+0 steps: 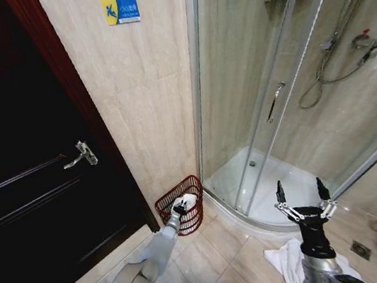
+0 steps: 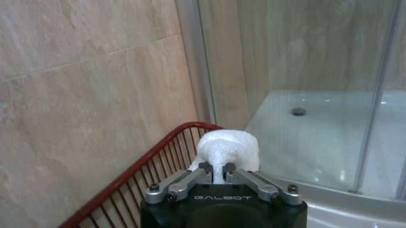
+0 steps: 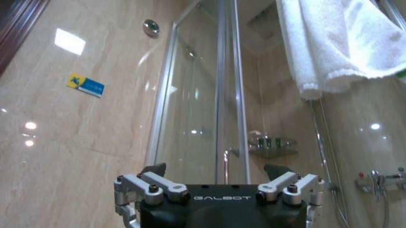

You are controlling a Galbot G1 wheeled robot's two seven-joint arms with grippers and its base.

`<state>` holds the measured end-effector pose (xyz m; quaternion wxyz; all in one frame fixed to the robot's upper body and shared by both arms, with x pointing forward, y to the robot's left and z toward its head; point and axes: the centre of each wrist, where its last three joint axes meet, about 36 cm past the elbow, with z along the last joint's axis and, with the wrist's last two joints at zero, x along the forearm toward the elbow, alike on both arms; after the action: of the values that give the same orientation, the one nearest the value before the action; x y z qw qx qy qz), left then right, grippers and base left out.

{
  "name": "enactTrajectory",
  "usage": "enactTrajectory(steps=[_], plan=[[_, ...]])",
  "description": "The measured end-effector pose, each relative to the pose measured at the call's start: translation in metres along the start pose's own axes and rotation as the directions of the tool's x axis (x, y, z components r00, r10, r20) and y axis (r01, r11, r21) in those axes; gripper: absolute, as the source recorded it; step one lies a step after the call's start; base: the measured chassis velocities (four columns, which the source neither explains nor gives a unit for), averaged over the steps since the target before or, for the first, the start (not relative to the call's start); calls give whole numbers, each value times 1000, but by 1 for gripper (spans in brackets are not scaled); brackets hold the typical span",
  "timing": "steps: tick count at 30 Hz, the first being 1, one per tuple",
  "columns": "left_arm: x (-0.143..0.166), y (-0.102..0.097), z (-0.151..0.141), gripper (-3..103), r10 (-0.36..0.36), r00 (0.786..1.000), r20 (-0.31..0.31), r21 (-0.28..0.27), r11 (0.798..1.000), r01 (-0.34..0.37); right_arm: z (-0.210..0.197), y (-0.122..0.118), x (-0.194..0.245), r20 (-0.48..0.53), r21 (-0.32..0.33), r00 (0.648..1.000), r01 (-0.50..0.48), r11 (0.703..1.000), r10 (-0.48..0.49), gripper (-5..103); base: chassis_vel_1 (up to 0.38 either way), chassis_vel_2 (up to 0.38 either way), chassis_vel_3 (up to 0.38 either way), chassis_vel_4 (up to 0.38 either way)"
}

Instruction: Discard the used towel into the hamper.

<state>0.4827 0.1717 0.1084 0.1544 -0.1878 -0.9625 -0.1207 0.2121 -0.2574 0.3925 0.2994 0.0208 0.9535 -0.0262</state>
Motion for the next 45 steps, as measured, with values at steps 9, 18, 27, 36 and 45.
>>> enactTrajectory(steps=[9, 18, 27, 36, 45], plan=[[-1, -11, -1, 7, -15, 999, -28, 38, 999, 16, -14, -1, -17, 51, 31, 997, 60, 998, -62, 100, 0, 0, 0, 0], [4, -24, 4, 7, -29, 998, -51, 56, 998, 32, -51, 5, -52, 54, -13, 994, 101, 995, -100, 100, -43, 44, 50, -55], [11, -24, 11, 7, -60, 994, -86, 54, 996, 65, -65, 11, -63, 70, -46, 990, 129, 991, -126, 100, -30, 19, 23, -19], [7, -43, 6, 7, -4, 998, -61, 24, 1000, 5, -59, 14, -57, 70, -19, 984, 168, 986, -166, 100, 0, 0, 0, 0], [13, -25, 12, 44, 67, 997, -27, -79, 995, -68, -58, 9, -51, 54, 14, 984, 169, 986, -170, 100, 0, 0, 0, 0]])
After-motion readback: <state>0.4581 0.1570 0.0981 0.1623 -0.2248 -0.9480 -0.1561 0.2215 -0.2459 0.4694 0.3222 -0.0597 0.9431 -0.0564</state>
